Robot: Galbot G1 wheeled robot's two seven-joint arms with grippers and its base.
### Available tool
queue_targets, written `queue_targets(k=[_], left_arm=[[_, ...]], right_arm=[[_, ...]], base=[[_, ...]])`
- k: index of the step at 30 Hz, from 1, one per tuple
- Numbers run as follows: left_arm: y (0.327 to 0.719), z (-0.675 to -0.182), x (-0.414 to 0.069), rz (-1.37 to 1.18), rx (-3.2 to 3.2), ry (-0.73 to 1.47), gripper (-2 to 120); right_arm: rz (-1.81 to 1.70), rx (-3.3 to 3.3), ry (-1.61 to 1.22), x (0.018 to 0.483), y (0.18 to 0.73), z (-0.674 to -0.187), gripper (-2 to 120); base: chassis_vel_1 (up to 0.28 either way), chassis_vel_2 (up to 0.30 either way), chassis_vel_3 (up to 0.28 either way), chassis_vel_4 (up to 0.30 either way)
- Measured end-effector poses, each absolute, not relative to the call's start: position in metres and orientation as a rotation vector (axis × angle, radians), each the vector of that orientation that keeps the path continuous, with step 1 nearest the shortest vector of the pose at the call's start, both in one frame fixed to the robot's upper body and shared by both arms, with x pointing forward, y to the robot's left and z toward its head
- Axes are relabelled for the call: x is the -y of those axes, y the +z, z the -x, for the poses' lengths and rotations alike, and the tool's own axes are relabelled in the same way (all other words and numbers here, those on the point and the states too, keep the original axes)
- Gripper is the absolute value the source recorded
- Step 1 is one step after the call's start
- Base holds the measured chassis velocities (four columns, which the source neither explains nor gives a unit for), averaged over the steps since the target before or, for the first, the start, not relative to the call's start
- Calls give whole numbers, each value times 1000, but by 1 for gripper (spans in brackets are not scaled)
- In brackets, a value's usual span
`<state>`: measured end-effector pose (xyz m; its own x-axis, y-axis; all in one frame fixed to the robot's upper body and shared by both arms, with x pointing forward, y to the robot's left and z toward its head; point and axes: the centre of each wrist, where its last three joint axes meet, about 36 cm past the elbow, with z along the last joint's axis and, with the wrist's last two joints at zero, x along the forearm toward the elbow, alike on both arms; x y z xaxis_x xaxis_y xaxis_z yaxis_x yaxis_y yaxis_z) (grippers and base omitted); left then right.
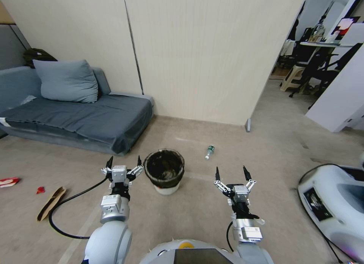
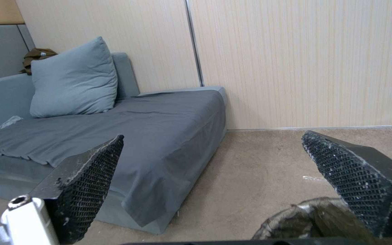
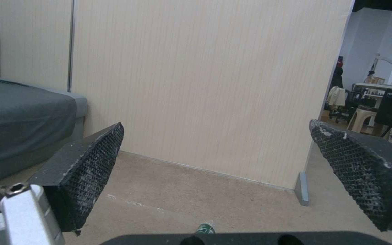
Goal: Pick up the trash bin, then pick up the garbage from the floor and place it into the trash bin.
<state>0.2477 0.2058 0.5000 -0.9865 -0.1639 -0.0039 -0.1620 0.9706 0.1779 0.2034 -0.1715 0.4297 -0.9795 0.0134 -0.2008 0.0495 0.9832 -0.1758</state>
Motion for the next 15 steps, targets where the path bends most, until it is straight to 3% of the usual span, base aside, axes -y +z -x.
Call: queue_targets(k=[15], left_arm=[[498, -249, -205, -185, 3114, -260, 100]], right_arm=[[-11, -2908, -263, 170, 427, -203, 100]], base=[[13, -13, -14, 14]])
